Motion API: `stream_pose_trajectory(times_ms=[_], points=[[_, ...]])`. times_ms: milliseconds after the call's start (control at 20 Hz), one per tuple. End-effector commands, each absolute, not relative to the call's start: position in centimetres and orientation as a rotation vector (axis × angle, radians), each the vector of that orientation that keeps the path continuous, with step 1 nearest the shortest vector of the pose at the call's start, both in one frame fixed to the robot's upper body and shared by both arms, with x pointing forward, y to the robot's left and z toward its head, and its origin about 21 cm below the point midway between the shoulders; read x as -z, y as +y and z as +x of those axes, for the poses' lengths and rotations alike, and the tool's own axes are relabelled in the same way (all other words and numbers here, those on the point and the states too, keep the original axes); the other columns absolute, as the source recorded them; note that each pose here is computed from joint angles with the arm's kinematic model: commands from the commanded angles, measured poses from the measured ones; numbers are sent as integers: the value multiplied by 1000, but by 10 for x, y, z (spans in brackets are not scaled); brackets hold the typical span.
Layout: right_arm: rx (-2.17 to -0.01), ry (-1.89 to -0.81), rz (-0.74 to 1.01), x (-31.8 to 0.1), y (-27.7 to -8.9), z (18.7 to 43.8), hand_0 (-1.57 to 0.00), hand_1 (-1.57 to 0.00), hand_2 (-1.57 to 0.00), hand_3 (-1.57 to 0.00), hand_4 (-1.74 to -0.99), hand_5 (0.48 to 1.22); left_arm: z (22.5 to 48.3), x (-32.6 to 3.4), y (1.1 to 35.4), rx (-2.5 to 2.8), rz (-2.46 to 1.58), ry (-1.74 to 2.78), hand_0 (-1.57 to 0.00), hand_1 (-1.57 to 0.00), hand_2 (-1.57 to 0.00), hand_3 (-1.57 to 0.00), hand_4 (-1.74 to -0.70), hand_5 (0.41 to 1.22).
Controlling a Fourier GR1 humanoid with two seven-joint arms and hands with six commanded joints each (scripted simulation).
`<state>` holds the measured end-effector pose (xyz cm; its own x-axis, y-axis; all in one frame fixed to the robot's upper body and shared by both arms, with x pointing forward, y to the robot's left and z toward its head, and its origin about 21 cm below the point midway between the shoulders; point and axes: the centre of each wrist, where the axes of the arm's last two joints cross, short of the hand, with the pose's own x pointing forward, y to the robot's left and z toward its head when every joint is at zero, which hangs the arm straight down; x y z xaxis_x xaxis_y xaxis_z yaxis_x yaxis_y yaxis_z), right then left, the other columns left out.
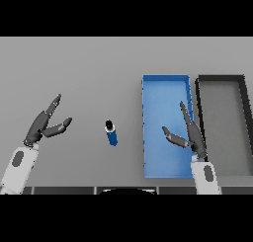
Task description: Pick up the blue pipe and place it into the blue bin.
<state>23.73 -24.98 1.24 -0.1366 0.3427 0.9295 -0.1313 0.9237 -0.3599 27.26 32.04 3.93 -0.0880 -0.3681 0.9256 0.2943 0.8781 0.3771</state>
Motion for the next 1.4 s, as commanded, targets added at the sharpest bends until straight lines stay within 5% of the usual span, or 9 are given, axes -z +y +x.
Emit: stream_pose_trajectory(times_ms=[0,650,1350], points=[[-420,-1650,-162,-12,-247,237,1,1,1,1,-1182,583,268,-39,318,574,29,-1571,1,1,1,1,-965,590],[-402,-1661,-128,-19,-242,239,1,1,1,1,-1213,571,229,-33,245,934,-233,-1380,1,1,1,1,-1097,466],[-367,-1643,-111,-15,-243,236,1,1,1,1,-1201,548,256,15,178,837,-295,-1433,1,1,1,1,-1120,494]])
